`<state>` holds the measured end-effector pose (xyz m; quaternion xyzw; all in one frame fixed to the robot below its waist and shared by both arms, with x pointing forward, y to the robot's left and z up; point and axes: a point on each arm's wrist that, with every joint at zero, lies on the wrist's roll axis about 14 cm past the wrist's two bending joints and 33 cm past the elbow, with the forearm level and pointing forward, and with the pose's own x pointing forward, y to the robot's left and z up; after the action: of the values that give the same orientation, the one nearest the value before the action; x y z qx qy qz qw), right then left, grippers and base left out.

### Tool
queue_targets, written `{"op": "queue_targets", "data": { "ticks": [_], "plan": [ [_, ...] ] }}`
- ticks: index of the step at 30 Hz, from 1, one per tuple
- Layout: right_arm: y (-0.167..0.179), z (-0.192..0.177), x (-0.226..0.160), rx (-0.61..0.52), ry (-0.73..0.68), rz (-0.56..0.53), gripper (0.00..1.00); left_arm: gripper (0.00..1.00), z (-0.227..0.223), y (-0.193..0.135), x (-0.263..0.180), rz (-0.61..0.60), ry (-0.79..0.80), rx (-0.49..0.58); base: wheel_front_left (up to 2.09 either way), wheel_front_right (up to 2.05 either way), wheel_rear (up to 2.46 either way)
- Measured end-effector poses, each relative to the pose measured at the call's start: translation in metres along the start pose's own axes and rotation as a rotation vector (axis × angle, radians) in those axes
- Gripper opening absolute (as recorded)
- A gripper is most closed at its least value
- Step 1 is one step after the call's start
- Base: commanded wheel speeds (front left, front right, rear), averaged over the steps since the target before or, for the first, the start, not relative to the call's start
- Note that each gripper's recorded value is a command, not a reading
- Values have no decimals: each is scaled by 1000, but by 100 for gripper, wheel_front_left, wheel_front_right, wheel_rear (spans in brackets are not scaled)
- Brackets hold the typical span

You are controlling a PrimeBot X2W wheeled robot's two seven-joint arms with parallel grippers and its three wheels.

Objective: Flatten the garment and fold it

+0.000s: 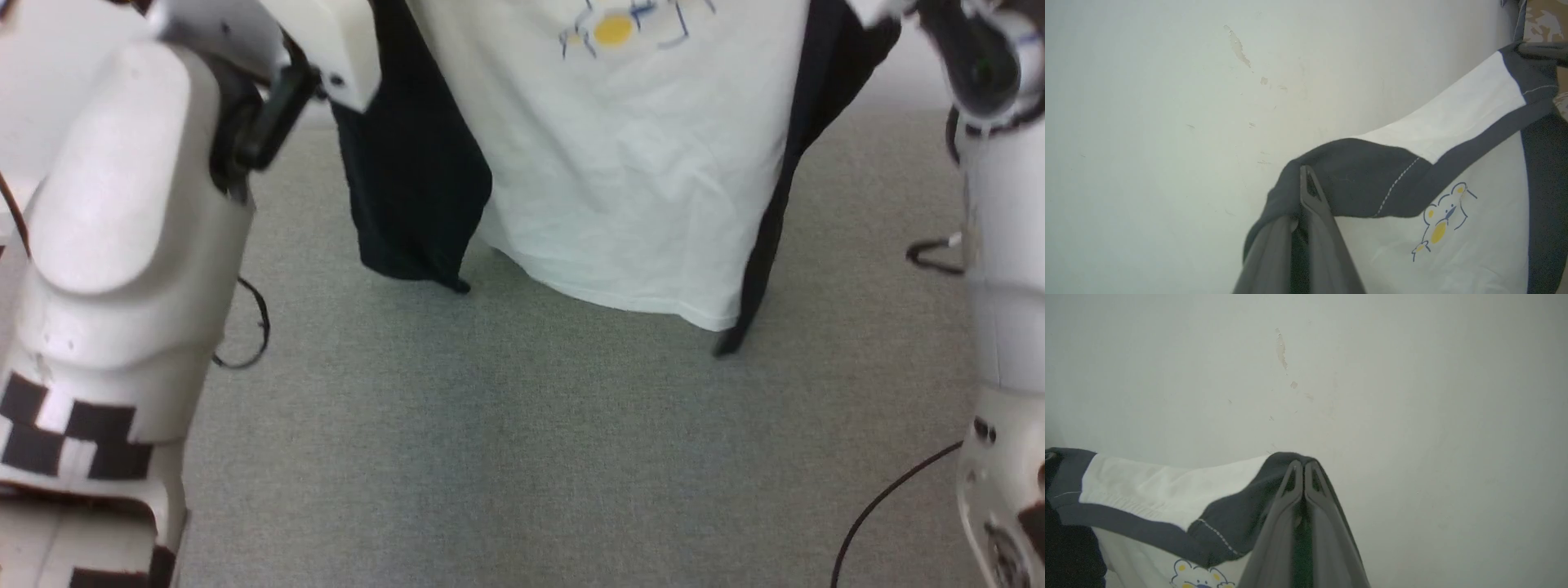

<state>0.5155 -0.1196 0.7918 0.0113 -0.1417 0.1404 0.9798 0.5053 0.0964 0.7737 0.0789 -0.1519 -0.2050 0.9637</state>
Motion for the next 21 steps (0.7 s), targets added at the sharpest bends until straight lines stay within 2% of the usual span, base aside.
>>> {"op": "queue_targets", "data": {
  "ticks": [4, 10, 18, 21],
  "plan": [
    [-3, 2, 18, -32, 7, -15, 0, 0, 1, 12, 16, 28, -1, 26, 0, 0, 0],
    [-17, 6, 46, -69, -6, -57, 0, 0, 16, 30, 46, 86, -75, 10, 0, 0, 0],
    [-42, 24, 79, -164, -92, -123, 0, 0, 33, 40, 89, 122, -198, -39, 0, 0, 0],
    [-46, 20, 92, -172, -102, -121, 0, 0, 35, 48, 103, 150, -243, -61, 0, 0, 0]
  ]
}}
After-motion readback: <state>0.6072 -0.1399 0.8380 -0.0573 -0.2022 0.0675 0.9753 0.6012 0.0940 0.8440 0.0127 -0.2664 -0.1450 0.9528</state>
